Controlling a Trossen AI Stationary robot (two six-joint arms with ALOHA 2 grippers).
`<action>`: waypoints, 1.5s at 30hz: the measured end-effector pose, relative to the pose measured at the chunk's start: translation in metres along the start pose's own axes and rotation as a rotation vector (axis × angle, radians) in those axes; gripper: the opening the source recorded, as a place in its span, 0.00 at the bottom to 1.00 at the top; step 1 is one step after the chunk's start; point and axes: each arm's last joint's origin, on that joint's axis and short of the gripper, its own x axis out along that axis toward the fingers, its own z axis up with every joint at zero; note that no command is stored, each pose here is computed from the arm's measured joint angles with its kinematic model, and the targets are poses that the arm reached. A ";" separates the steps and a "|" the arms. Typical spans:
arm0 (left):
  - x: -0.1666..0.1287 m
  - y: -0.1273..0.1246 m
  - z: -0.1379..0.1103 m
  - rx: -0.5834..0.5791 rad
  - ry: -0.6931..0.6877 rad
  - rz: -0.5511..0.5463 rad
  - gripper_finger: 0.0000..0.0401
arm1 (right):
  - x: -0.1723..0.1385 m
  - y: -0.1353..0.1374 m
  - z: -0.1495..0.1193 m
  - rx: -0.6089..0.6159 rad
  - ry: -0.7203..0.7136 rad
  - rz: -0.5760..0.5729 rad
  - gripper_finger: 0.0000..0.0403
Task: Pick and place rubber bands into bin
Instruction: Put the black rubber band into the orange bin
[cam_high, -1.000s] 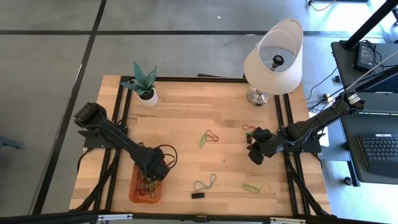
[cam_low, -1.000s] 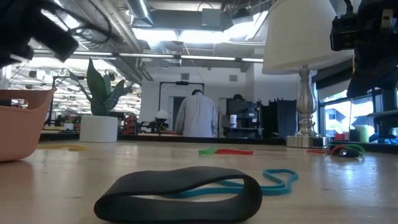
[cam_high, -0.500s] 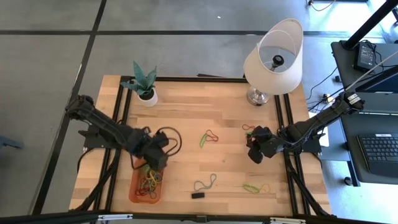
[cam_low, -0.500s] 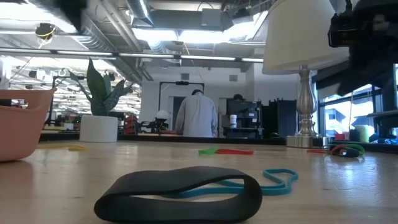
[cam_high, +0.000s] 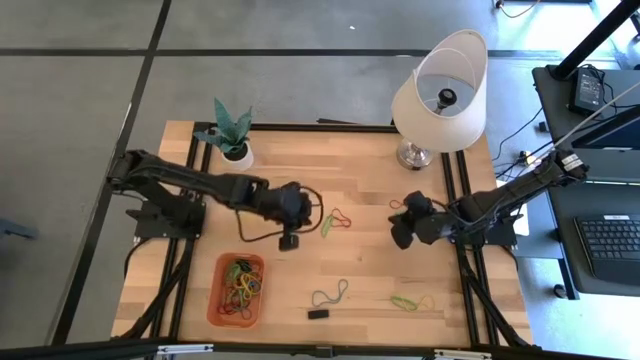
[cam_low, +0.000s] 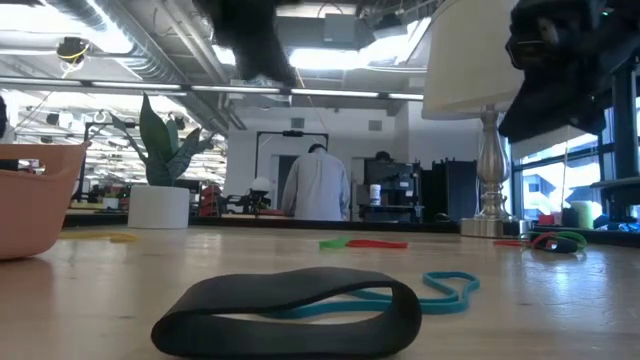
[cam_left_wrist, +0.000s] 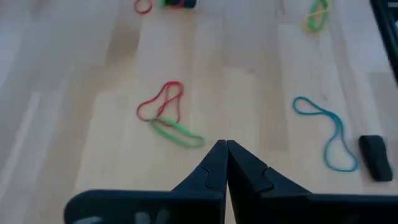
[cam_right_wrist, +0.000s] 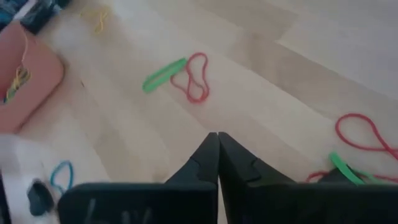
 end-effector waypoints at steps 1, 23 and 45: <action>0.005 0.010 -0.003 0.002 0.001 -0.008 0.00 | 0.000 0.002 0.003 0.025 0.004 -0.011 0.00; 0.010 0.130 -0.019 0.045 -0.067 0.089 0.00 | 0.047 0.003 -0.013 0.387 0.419 -0.635 0.17; 0.010 0.130 -0.019 0.061 -0.063 0.090 0.00 | 0.103 -0.008 -0.020 0.418 0.373 -0.759 0.38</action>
